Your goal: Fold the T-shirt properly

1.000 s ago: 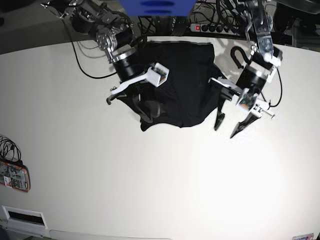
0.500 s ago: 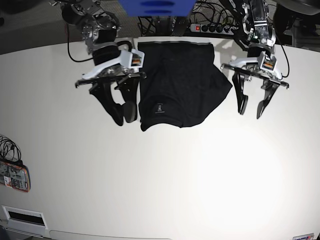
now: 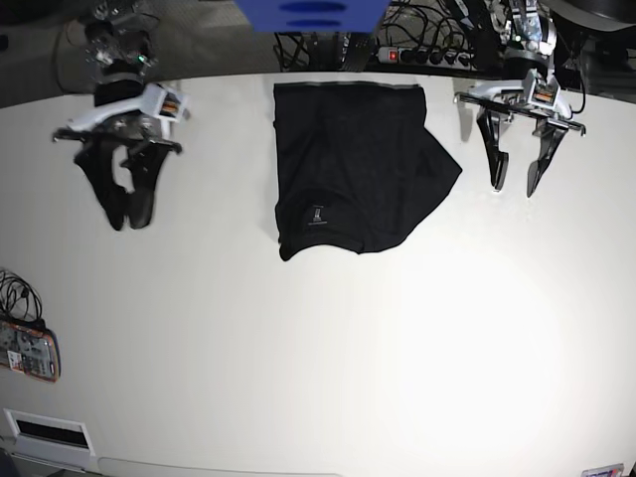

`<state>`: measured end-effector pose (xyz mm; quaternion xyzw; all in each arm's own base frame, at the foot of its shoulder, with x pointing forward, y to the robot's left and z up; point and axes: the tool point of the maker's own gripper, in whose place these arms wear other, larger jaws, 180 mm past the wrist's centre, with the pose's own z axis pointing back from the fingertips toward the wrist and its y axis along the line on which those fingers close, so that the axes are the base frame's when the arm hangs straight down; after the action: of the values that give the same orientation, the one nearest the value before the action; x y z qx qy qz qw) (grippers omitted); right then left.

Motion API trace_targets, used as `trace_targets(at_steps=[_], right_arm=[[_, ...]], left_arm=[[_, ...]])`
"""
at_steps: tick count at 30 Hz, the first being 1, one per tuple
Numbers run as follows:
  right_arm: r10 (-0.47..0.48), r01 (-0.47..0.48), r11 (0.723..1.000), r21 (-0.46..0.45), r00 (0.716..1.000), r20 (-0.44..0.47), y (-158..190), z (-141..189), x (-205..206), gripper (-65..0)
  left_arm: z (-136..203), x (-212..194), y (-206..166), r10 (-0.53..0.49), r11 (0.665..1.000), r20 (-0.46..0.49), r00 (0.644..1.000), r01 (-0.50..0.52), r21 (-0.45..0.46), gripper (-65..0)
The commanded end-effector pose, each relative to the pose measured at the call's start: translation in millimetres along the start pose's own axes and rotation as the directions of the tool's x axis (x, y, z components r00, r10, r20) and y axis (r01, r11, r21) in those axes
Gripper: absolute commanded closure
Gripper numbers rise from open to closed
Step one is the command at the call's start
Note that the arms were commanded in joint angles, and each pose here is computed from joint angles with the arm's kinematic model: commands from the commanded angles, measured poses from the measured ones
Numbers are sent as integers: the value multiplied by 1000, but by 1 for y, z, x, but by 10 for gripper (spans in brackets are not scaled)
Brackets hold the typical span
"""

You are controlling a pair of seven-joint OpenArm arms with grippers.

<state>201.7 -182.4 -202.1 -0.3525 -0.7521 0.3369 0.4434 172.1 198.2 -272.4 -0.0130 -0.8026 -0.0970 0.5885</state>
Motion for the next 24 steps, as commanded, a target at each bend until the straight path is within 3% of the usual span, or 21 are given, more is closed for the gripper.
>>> trace_targets(at_steps=[1,6,12,17,24], right_arm=[[25,-25,1000,-4,1000,7,-9,6,0,-183],[79,-71,993,90,993,-89,-10,41,-22,-183],[97,-46,969,243,974,-203,14,91,-44,-183],[129,-13,937,350,942,-311,34,144,-64,-183],[125,17,900,435,947,-296,52,191,-63,-183]], left_arm=[[11,8,7,-14,1000,4,1000,14,9,-266],[47,-8,18,-22,999,-122,992,27,33,-266],[100,-46,18,30,998,-311,950,-13,54,-266],[148,-80,16,98,992,-453,886,-49,119,-266],[190,-105,-11,84,996,-599,796,-79,35,-266]])
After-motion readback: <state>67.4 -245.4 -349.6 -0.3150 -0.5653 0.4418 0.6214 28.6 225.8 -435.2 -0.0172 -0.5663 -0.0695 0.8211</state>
